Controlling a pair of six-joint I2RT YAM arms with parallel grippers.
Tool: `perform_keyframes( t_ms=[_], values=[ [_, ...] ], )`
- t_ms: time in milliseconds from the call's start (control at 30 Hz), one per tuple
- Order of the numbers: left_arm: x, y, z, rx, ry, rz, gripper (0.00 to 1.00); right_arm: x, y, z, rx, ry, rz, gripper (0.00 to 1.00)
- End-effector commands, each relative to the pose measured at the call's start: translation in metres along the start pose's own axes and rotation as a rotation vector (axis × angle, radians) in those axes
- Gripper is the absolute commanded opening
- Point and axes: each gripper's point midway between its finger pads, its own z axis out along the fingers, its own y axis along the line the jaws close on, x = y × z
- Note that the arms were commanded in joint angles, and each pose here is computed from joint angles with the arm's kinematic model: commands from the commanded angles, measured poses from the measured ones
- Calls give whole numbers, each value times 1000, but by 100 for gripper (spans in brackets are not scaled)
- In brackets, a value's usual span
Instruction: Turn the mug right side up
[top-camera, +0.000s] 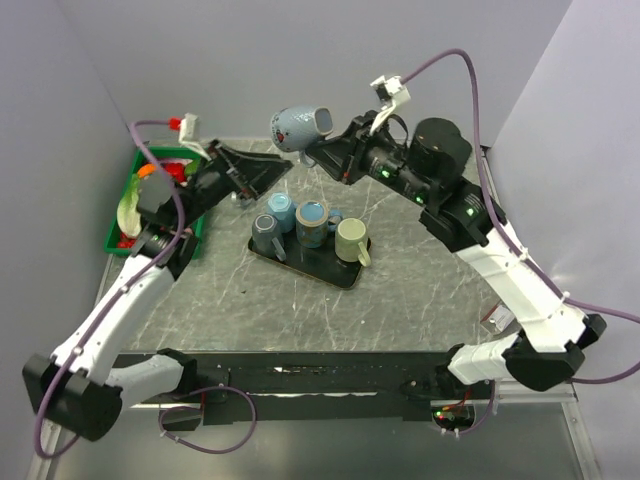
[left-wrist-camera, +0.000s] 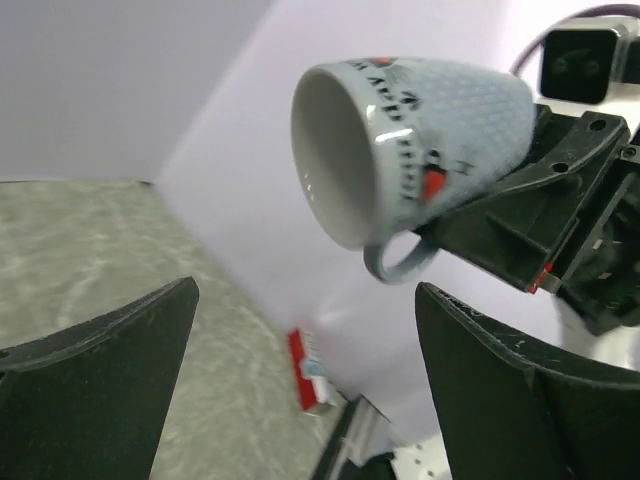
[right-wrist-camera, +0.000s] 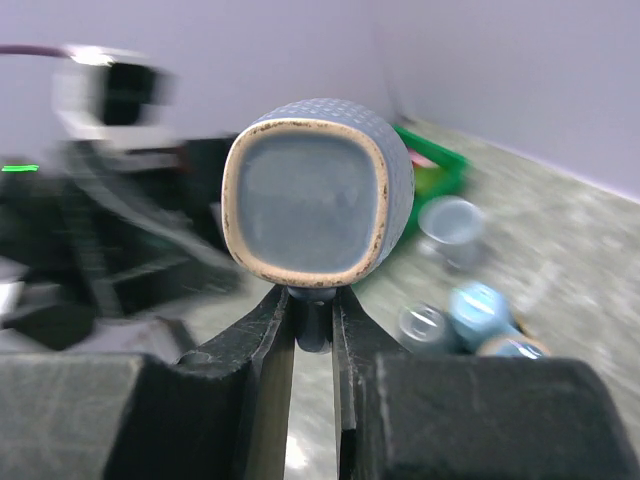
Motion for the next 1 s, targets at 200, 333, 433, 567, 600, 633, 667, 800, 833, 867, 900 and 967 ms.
perform_keyframes(
  t_ms=[200,333,433,567,600,633,667,800,833,867,900,967],
  values=[
    [-8,-116,7,473,37,32,99,-77,74,-47,-336,-276,111,0],
    [-7,-127,8,524,54,21,89,-72,77,-48,-358,-265,120,0],
    [-9,-130,9,527,42,13,82,-71,77,-46,-367,-275,122,0],
    [-14,-131,9,522,13,-1,74,-67,75,-43,-369,-275,125,0],
    [-14,-131,10,520,8,-8,72,-66,75,-41,-367,-276,126,0],
    [-15,-130,11,516,-3,-14,66,-62,74,-39,-368,-269,127,0],
    [-16,-130,10,518,-8,-17,63,-62,73,-38,-368,-273,128,0],
    [-16,-127,12,505,-23,-9,42,-58,70,-35,-360,-268,133,0],
    [-17,-128,11,504,-30,6,35,-57,70,-35,-358,-266,133,0],
    [-17,-126,11,492,-35,8,31,-56,69,-34,-355,-266,134,0],
    [-17,-125,11,484,-35,13,27,-56,68,-35,-352,-269,132,0],
    [-16,-120,13,459,-33,28,12,-54,66,-33,-343,-266,130,0]
  ],
)
